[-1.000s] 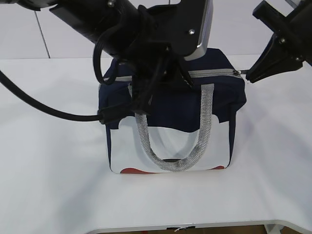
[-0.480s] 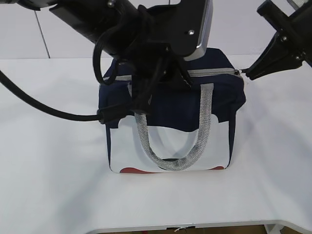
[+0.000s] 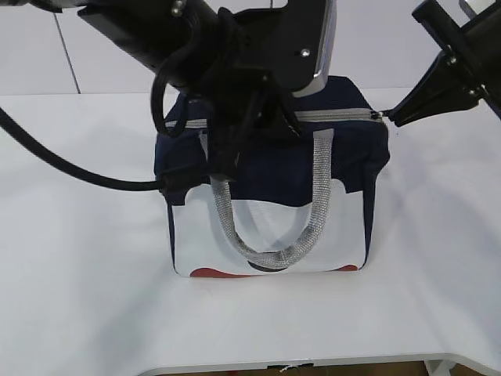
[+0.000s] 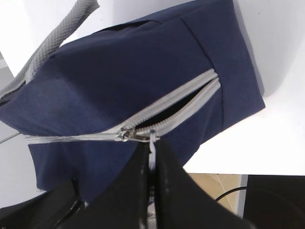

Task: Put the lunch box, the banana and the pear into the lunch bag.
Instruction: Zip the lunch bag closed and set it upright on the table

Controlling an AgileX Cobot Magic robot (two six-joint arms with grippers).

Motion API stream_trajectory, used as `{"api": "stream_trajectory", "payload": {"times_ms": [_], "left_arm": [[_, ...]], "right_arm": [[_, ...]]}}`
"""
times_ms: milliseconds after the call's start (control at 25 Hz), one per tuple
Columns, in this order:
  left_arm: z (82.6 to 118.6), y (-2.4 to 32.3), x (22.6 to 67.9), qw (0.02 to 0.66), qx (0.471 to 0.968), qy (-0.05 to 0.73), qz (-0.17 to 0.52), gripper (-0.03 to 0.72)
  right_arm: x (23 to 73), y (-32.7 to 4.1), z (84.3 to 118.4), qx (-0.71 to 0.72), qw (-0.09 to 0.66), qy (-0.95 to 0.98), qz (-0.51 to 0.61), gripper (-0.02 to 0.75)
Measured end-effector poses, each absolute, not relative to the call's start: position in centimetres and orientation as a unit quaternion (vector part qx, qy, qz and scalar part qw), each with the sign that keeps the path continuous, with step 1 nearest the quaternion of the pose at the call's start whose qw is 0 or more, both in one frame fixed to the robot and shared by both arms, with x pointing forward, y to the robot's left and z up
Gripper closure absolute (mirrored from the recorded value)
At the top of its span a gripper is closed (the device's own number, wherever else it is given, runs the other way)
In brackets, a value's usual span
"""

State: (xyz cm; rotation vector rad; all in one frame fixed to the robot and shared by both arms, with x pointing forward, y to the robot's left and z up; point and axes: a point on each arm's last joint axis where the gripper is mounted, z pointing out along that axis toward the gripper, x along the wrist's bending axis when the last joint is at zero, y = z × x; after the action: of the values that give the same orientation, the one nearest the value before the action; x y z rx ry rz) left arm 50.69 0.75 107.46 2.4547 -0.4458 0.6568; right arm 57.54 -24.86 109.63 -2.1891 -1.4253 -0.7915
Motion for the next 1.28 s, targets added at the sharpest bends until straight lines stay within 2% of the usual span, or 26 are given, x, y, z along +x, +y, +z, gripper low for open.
{"api": "stream_trajectory", "payload": {"times_ms": [360, 880, 1280], "left_arm": [[107.5, 1.0, 51.1, 0.266, 0.916, -0.15, 0.259, 0.7], [107.5, 0.9, 51.0, 0.267, 0.916, -0.149, 0.26, 0.701], [107.5, 1.1, 51.2, 0.256, 0.919, -0.138, 0.265, 0.701]], "right_arm": [[58.0, -26.4, 109.7, -0.794, 0.225, -0.478, -0.302, 0.72], [57.8, -27.3, 108.7, -0.789, 0.189, -0.516, -0.275, 0.72], [57.7, -27.7, 104.4, -0.785, 0.203, -0.539, -0.229, 0.72]]}}
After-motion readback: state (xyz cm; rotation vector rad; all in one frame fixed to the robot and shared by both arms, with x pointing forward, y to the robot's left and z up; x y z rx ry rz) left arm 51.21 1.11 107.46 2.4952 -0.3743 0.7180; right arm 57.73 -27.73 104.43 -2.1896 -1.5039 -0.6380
